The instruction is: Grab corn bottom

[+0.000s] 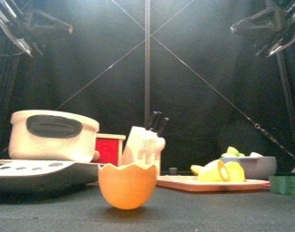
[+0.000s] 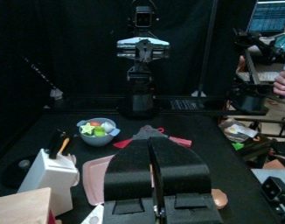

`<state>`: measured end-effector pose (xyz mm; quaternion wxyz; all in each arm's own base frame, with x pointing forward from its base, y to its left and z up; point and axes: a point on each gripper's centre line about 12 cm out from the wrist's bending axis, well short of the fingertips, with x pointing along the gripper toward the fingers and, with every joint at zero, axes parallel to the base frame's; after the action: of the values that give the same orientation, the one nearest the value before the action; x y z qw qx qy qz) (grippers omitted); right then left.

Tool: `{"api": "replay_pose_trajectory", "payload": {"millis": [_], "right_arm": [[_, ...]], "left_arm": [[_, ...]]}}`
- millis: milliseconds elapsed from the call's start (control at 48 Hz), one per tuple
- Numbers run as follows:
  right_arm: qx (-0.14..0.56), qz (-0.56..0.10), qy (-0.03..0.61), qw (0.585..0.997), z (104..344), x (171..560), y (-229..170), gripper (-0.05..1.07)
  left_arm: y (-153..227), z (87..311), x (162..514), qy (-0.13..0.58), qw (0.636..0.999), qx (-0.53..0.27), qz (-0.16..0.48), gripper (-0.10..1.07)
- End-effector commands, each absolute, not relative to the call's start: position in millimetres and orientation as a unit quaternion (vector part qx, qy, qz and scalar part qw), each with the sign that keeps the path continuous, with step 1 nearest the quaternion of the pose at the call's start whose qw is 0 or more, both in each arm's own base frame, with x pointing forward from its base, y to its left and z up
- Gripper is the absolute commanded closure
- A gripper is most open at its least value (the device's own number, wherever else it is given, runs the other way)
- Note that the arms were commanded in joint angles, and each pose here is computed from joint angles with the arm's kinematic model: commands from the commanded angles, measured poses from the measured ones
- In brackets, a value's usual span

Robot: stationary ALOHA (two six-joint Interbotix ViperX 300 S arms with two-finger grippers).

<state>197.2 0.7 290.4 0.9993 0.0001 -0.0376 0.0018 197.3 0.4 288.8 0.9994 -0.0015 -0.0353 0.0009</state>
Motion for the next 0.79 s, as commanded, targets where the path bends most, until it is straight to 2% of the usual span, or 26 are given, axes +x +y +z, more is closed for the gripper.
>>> {"api": "replay_pose_trajectory", "payload": {"millis": [0,62,208,438,667,771], "right_arm": [[-0.001,0.003,-0.031,1.0,293,205,1,1.02],[0.003,0.004,-0.015,1.0,289,210,1,1.05],[0.036,0.001,0.06,0.998,272,230,1,1.0],[0.14,-0.026,0.197,0.97,245,258,1,0.98],[0.242,-0.067,0.256,0.934,226,267,-1,0.97],[0.282,-0.091,0.268,0.917,217,269,-5,0.92]], "left_arm": [[0,288,205,-0.033,0.999,-0.004,0.001,1.0],[0,286,208,-0.028,1.0,-0.004,-0.001,1.03],[-1,285,219,-0.016,1.0,-0.003,-0.003,1.02],[-4,275,237,0.018,1.0,-0.003,-0.007,1.01],[-4,263,248,0.045,0.999,-0.002,-0.008,1.01],[-5,262,251,0.049,0.999,-0.002,-0.009,1.01]]}}
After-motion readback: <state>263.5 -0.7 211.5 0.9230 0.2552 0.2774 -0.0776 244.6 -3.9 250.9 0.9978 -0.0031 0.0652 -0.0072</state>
